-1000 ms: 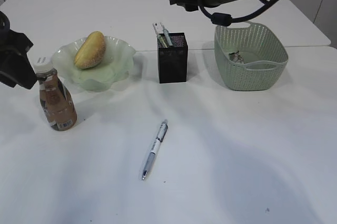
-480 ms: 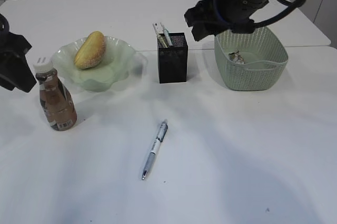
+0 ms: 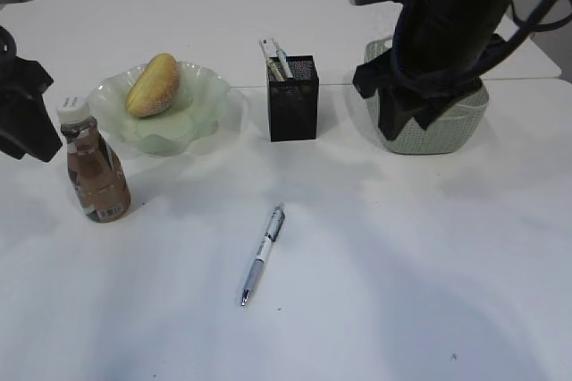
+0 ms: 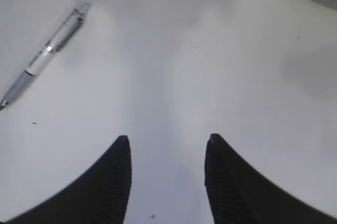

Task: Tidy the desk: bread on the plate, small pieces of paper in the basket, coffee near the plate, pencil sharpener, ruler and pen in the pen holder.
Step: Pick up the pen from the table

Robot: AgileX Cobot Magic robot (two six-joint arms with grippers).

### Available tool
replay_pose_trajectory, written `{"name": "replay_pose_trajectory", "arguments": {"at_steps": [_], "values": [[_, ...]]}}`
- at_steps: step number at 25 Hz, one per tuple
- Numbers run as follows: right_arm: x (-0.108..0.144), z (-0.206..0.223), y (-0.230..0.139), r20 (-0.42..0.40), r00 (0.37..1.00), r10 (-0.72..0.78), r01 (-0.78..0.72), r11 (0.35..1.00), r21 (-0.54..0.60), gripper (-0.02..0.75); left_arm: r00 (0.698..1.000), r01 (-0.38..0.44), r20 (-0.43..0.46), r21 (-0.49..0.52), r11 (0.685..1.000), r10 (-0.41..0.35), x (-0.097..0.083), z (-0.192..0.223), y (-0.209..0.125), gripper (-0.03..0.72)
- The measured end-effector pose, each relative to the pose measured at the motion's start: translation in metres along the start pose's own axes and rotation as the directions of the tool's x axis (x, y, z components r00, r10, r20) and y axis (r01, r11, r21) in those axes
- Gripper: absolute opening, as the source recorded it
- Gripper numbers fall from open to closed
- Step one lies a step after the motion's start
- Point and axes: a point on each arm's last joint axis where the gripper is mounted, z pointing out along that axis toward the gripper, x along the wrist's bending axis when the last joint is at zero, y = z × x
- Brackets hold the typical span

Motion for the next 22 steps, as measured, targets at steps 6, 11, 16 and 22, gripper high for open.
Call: {"name": "replay_pose_trajectory", "arguments": {"at_steps": [6, 11, 16, 22], "values": [[-0.009, -0.014, -0.006, 0.097, 0.995, -0.003, 0.003, 1.0, 0.006, 0.372, 0.999, 0.01, 0.038, -0.001, 1.0, -0.01, -0.005, 0.0, 0.0, 0.244], [-0.004, -0.054, -0.017, 0.067, 0.998, -0.008, 0.014, 0.996, -0.093, 0.364, 0.996, -0.068, 0.061, 0.014, 0.998, 0.067, -0.029, 0.005, -0.001, 0.244], [-0.002, -0.093, -0.035, 0.059, 0.998, -0.004, 0.015, 0.983, -0.184, 0.363, 0.98, -0.179, 0.088, 0.029, 0.983, 0.176, -0.064, 0.011, -0.006, 0.244], [0.0, -0.111, -0.082, 0.039, 0.999, -0.001, 0.01, 0.972, -0.237, 0.361, 0.974, -0.204, 0.102, 0.007, 0.979, 0.202, -0.092, 0.015, -0.01, 0.244]]}}
